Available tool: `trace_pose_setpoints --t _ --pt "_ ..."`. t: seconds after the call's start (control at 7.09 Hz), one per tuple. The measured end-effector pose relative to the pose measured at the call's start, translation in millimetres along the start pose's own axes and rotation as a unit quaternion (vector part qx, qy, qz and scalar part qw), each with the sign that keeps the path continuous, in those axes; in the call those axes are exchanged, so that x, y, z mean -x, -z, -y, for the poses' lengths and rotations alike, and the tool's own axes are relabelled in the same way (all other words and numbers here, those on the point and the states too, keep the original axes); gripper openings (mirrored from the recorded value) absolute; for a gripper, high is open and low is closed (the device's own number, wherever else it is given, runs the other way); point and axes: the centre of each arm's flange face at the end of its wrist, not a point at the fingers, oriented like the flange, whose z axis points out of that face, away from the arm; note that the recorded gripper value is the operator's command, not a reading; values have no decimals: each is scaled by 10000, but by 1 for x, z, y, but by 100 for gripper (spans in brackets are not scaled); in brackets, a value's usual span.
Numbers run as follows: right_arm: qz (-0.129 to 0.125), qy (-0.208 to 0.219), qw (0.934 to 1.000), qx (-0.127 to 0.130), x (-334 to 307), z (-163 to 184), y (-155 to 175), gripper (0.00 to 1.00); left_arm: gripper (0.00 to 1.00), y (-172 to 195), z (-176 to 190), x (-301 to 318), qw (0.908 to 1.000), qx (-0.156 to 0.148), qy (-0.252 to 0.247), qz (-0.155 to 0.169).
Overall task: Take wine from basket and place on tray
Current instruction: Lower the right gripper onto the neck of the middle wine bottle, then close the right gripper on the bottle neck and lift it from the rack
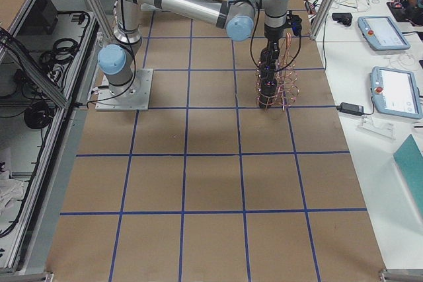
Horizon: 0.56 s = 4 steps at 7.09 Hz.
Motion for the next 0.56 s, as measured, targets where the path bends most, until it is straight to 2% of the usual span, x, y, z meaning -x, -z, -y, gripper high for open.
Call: trace_pose_setpoints --t 0.28,0.42,0.56 --pt "19 -7 9999 134 1 -4 1 33 100 -1 -2 0 10000 8 -3 -4" --pt "27 -11 9999 153 1 -5 2 20 100 -1 -2 0 10000 7 -3 -5" --pt "38 -10 9999 156 2 -5 2 0 100 -1 -2 0 10000 6 -3 -5"
